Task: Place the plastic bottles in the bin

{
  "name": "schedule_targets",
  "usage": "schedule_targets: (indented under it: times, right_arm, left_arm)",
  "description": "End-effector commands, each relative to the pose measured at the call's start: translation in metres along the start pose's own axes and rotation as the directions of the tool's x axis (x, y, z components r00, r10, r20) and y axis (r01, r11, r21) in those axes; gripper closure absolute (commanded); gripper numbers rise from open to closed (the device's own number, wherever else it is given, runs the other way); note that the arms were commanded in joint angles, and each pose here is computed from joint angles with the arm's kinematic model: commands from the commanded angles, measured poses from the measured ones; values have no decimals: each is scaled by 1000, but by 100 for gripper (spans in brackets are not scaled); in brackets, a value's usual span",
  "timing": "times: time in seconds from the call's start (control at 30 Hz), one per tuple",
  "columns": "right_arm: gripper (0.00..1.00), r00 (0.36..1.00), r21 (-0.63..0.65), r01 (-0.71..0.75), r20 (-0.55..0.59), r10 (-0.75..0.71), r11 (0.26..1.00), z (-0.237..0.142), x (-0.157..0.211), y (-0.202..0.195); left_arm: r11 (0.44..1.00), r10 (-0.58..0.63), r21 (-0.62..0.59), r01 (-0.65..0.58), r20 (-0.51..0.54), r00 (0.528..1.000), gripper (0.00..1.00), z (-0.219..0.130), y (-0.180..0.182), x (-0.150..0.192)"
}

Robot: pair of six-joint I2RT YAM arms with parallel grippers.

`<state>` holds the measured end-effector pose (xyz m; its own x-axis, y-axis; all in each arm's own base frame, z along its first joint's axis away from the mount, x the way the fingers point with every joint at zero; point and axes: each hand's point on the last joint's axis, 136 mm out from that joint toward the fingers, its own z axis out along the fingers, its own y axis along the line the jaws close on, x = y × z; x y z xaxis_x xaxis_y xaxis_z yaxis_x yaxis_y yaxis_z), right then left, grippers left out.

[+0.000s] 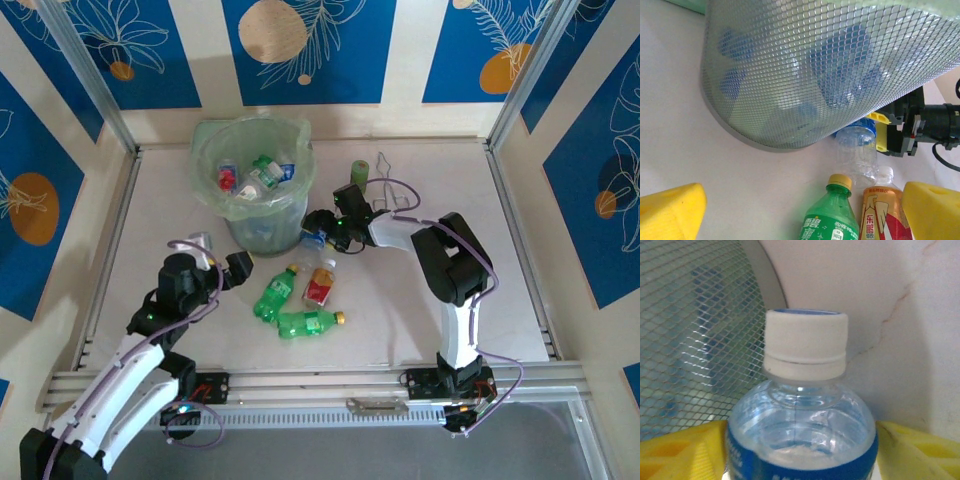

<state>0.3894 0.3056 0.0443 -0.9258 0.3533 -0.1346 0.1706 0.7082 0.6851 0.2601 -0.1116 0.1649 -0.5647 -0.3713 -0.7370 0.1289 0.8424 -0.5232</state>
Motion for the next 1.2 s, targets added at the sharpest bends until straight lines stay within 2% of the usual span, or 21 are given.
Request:
schedule_targets:
  times: [0.0,0.33,0.5,0.83,0.97,1.17]
  right_arm:
    - [28,1000,18,-9,-4,9,1000,7,3,-2]
    - [42,1000,24,-24,-1,24,999,5,3,-12]
    - [45,999,-29,-26,39,28,999,-15,-8,-2]
    - [46,971,-120,30,238,-1,992,-107,-49,16]
    - [46,940,-131,99,337,-49,986,-152,-57,26]
    - [47,875,-208,263,462,-142,942,-222,-57,66]
  left_arm:
    - [998,-16,63,14,23,1000,0,2,-11,-7]
    - [996,-24,81,23,17,1000,0,3,-14,-6]
    - [994,-16,108,14,20,1000,0,0,-21,-9]
    - [984,23,172,-40,102,994,0,-25,-56,-55]
    - [980,52,182,-83,168,984,0,-41,-72,-81]
    - [950,81,277,-144,227,971,0,-52,-113,-122]
